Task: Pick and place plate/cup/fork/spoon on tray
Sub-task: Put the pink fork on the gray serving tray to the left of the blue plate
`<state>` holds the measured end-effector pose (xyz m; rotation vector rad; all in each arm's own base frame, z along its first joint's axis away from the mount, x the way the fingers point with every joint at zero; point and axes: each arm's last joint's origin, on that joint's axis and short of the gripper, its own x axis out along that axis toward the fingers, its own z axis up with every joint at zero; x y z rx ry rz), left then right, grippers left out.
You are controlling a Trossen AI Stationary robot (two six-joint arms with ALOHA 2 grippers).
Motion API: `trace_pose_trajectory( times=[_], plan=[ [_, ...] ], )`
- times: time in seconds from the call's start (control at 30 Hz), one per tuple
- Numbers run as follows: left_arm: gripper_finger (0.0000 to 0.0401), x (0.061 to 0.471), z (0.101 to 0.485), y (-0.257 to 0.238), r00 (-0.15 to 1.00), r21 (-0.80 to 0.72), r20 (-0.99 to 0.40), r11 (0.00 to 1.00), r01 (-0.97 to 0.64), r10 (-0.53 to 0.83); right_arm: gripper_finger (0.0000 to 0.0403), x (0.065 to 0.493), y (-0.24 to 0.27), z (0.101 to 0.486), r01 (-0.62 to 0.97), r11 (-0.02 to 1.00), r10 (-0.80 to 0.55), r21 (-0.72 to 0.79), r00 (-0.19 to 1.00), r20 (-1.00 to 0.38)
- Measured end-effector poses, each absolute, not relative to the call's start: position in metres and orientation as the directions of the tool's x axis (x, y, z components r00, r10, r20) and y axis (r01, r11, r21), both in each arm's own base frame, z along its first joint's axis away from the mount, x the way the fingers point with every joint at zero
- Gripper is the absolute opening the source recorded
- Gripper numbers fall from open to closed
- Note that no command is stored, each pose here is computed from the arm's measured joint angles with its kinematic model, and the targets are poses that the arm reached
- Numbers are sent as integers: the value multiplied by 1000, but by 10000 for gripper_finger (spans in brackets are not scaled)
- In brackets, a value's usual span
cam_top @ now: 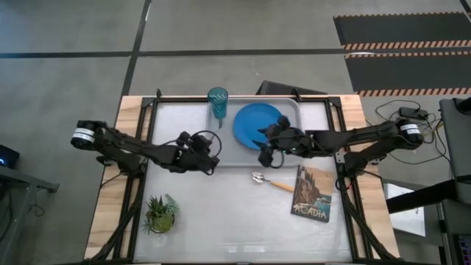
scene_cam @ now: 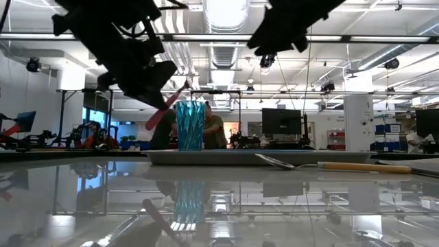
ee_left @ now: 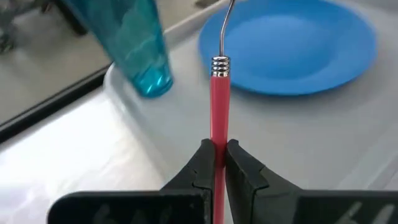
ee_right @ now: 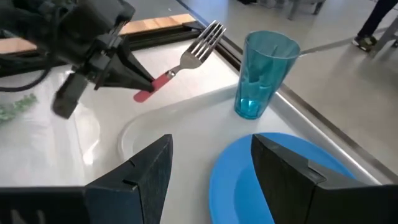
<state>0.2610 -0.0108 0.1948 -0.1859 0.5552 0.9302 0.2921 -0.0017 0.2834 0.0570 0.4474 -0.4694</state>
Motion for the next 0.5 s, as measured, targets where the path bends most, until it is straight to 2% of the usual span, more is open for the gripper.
trace_pose_trajectory(
  times=[0.2, 0.33, 0.5],
  plan=[
    [1, 274, 208, -13, 410, 81, -632, 582, -809, 658, 208, 263, 3, 280, 439, 898, -407, -17, 819, -405],
    [1, 284, 212, -13, 401, 79, -662, 591, -803, 634, 208, 247, 5, 273, 426, 905, -395, 3, 840, -373],
    [1, 292, 207, 0, 352, 99, -679, 555, -826, 644, 208, 227, 4, 280, 419, 907, -389, 32, 867, -310]
  ],
)
